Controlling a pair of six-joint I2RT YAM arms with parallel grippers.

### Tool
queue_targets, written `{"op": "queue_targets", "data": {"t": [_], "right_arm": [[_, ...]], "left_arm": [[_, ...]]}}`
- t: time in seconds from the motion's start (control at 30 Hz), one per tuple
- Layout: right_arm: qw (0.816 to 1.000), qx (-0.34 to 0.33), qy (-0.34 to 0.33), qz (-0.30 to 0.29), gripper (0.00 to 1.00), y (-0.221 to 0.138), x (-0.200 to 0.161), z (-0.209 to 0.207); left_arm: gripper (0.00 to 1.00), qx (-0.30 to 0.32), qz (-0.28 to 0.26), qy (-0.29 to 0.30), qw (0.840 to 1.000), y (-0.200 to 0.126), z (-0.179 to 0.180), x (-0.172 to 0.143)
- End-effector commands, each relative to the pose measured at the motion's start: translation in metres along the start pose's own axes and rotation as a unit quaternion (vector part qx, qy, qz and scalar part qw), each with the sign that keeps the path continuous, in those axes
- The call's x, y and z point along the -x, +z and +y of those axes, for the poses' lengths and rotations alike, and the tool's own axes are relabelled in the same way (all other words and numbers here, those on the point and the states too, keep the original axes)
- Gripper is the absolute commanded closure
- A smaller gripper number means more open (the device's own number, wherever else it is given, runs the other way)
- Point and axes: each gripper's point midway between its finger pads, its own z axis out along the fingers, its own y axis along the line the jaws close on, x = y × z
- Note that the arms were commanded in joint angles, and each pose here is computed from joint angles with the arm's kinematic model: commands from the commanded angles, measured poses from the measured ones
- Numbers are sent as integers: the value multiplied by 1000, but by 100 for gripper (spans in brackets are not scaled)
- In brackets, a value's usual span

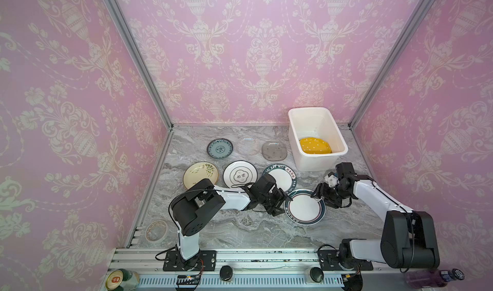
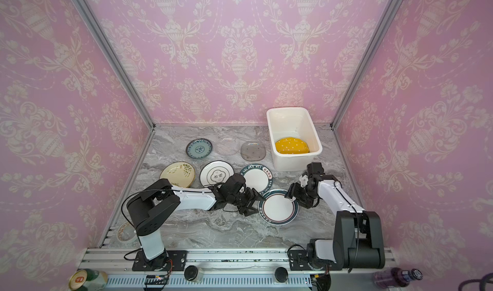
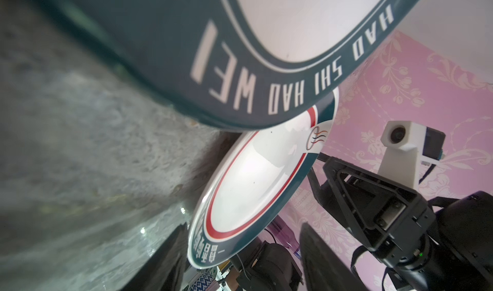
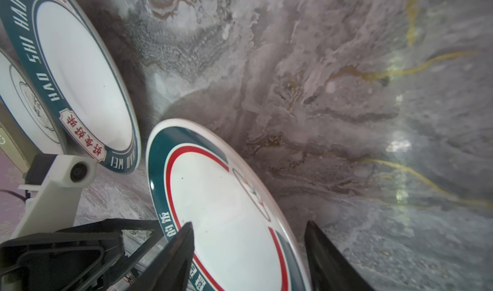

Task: Place the plates into the plastic bin on the countertop
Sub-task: Pick up the plate from the middle-right of the table.

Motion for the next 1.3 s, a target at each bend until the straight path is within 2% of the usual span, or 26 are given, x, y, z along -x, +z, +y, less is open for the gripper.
{"op": "queue_targets", "data": {"t": [0.0, 0.17, 0.47, 0.87, 1.27], "right_arm": [[997, 68, -1, 24, 36, -10, -14, 28], [996, 83, -5, 16, 43, -16, -16, 35], [996, 83, -14, 21, 61, -15, -24, 37], [994, 82, -53, 49, 63, -10, -45, 51], [996, 57, -62, 15, 84, -22, -40, 48]], "left_arm": [[33, -22, 25, 2, 999, 6, -10, -12], [33, -24, 29, -5, 999, 8, -9, -13], [33, -24, 32, -7, 999, 10, -8, -14], [33, -27, 33, -9, 999, 11, -8, -14], [33, -28, 33, -9, 999, 11, -9, -15]]}}
